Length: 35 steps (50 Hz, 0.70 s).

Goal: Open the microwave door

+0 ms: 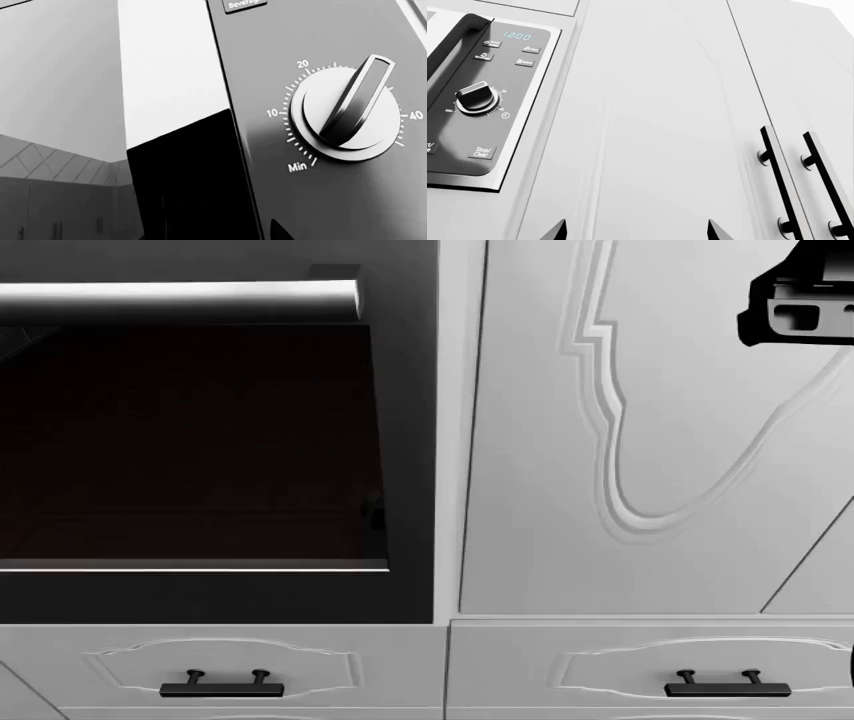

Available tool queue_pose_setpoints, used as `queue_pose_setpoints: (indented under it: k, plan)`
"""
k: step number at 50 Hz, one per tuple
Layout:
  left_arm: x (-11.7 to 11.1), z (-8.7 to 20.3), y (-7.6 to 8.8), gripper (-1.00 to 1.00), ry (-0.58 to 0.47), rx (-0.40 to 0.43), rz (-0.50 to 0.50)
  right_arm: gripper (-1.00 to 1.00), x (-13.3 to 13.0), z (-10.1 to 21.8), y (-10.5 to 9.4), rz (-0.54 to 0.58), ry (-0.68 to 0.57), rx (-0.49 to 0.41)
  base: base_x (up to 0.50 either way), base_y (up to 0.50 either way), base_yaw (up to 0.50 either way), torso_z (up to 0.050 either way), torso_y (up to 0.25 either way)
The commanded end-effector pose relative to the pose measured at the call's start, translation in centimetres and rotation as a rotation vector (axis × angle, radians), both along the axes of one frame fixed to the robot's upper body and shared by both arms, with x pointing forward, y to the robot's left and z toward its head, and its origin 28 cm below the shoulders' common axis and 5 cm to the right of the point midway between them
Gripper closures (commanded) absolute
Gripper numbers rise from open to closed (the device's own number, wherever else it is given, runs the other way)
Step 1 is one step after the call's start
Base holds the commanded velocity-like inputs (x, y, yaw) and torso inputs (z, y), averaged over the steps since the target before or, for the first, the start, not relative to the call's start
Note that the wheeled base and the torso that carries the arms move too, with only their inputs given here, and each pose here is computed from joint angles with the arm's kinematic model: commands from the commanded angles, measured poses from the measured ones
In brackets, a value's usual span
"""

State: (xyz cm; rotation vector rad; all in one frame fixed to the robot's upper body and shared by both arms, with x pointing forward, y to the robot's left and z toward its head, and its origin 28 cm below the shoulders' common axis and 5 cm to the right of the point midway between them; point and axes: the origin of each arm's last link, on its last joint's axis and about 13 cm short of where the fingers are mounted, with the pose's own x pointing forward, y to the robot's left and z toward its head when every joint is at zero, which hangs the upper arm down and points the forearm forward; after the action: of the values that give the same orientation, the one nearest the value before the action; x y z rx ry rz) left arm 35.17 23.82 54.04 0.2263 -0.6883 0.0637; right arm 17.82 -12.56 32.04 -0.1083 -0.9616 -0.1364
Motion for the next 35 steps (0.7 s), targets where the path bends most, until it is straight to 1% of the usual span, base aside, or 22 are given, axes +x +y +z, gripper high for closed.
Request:
queue_pose_setpoints:
  k: [1,5,9,21,27,35]
  plan:
    - [0.2,0.0,0.3,1.00,-0.006,0.000,0.028,-1.00,0.0,0.0,0.0,-0.001,0.001,-0.002,0.00,0.00,0.00,0.000,0.000]
    - [-0.2,0.4,0.4,1.00,-0.031,-0.024,0.019,-1.00,0.0,-0.1,0.0,-0.001,0.003,-0.002,0.01,0.00,0.00,0.000,0.000]
    - [-1.1,0.2,0.4,1.00,-0.048,-0.037,-0.003,-1.00,0.1,-0.1,0.0,-0.001,0.004,-0.001,0.00,0.00,0.00,0.000,0.000]
    - [-6.1,-0.2,1.1,1.00,-0.100,-0.034,-0.071,-1.00,0.0,0.2,0.1,-0.003,-0.003,-0.006,0.00,0.00,0.00,0.000,0.000]
    - [-7.8,-0.7,1.4,1.00,-0.101,-0.047,-0.094,-1.00,0.0,0.4,0.0,-0.003,-0.007,-0.008,0.00,0.00,0.00,0.000,0.003]
    - [-10.5,-0.3,1.6,1.00,-0.127,-0.070,-0.120,-1.00,-0.1,0.4,0.0,0.000,-0.009,-0.005,0.00,0.00,0.00,0.000,0.001]
